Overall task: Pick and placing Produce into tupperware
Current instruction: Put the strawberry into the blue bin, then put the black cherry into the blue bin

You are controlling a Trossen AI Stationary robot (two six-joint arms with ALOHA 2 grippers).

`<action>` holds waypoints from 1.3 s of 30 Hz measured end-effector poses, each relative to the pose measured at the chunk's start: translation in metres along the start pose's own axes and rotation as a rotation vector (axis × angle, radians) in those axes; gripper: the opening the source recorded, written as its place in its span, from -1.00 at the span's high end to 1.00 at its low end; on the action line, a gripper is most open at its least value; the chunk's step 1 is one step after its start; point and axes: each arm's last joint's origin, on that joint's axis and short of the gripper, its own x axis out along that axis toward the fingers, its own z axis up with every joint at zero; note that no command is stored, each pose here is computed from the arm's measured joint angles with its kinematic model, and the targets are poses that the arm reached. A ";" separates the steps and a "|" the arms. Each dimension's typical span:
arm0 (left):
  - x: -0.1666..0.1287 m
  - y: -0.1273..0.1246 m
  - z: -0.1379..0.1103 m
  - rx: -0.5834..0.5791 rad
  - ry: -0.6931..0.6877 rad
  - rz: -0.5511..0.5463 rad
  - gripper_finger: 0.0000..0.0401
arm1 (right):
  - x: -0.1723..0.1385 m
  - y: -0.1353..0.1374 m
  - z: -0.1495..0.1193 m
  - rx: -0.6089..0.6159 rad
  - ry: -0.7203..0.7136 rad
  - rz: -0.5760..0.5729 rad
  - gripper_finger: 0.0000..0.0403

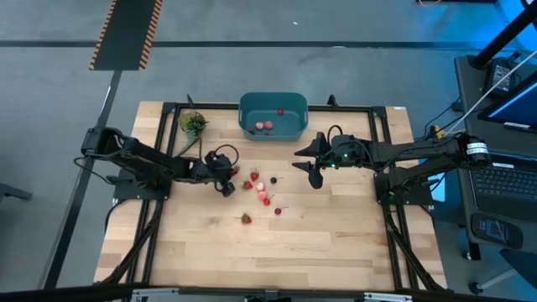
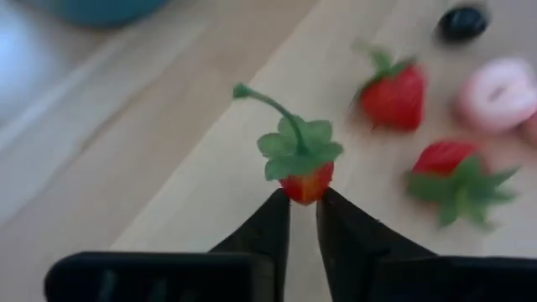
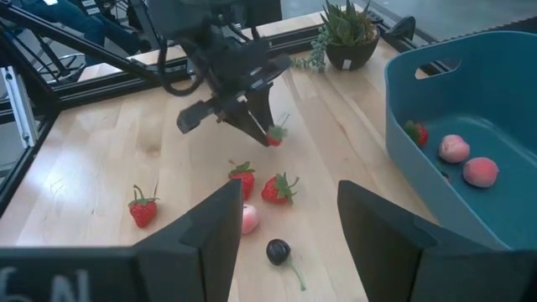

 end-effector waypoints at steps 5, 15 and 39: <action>-0.005 -0.009 0.022 0.027 -0.070 -0.031 0.86 | 0.000 0.000 -0.001 0.000 0.006 -0.001 0.02; -0.008 -0.017 0.042 0.099 -0.094 -0.036 0.90 | 0.000 0.000 -0.001 0.000 0.007 -0.001 0.02; -0.008 -0.019 0.041 0.145 -0.069 -0.096 0.25 | 0.000 0.000 -0.001 -0.003 0.006 -0.001 0.02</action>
